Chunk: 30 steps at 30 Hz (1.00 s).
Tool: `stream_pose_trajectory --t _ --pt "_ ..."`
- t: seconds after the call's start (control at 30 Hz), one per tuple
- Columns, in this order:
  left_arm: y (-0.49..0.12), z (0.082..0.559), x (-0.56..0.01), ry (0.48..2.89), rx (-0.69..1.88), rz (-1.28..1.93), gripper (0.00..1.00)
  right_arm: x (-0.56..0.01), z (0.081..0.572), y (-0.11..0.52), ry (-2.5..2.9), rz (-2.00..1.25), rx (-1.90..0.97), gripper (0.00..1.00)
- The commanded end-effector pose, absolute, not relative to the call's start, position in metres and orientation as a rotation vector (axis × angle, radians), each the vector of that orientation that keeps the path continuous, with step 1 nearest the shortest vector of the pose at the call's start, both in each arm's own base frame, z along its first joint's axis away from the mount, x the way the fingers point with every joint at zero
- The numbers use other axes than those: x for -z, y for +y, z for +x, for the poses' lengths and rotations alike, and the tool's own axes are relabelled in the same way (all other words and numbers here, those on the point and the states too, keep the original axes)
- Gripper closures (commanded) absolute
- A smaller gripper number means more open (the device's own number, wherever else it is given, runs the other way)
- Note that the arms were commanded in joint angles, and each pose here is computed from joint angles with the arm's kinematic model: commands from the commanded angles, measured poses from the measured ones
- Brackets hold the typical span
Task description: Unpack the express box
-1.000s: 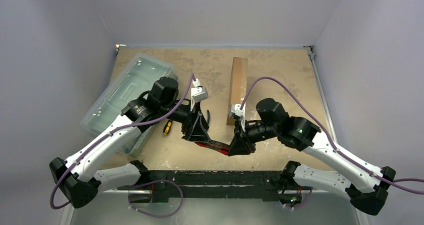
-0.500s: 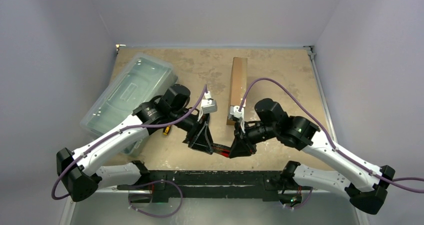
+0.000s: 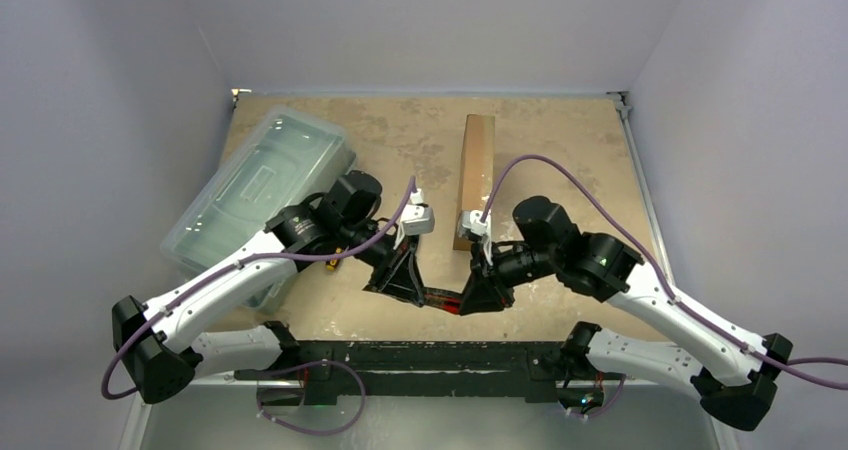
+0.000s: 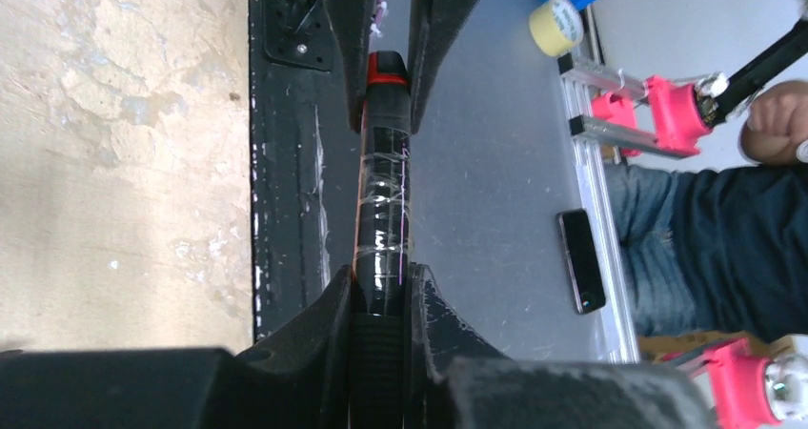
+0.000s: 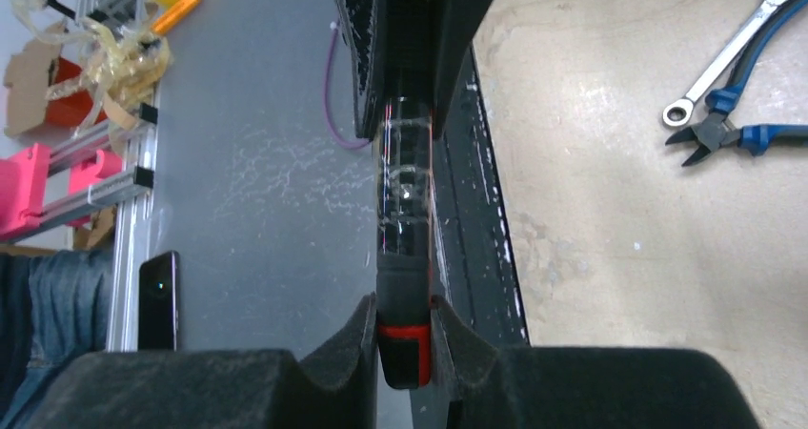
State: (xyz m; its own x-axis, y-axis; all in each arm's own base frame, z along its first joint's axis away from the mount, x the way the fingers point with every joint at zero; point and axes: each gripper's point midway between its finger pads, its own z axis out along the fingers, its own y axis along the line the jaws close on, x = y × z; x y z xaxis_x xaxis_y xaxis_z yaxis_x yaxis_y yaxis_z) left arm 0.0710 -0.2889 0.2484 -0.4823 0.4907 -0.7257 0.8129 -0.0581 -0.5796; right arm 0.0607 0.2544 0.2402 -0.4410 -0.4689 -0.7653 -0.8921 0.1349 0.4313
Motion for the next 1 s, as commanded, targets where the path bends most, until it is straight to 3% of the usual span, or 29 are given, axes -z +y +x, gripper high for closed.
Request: stream_pose_trajectory --t 0.0,0.07,0.17,0.2,0.37,0.5,0.67,0.97 --pt "-0.288 0.073 -0.267 1.806 1.494 1.431 1.0 -0.28 0.073 0.261 1.811 -1.231 -1.225 0.99" --pt "-0.289 0.083 -0.275 1.778 1.422 1.387 1.0 -0.287 0.095 0.26 1.825 -1.084 -1.135 0.61" --pt "-0.294 0.107 -0.294 1.734 1.313 1.231 1.0 -0.302 0.13 0.251 1.835 -0.744 -1.042 0.12" --pt "-0.295 0.114 -0.303 1.701 1.286 1.186 1.0 -0.31 0.14 0.243 1.822 -0.605 -1.028 0.03" --pt "-0.287 0.151 -0.344 1.545 1.13 0.908 1.0 -0.344 0.148 0.229 1.7 -0.215 -1.199 0.01" --pt "-0.284 0.161 -0.364 1.428 1.151 0.75 1.0 -0.366 0.159 0.231 1.635 0.068 -1.374 0.01" --pt "-0.297 0.166 -0.373 1.367 1.239 0.688 1.0 -0.411 0.165 0.247 1.488 0.04 -1.464 0.04" --pt "-0.305 0.14 -0.412 1.21 1.621 0.541 1.0 -0.426 0.161 0.255 1.359 -0.072 -1.484 0.06"
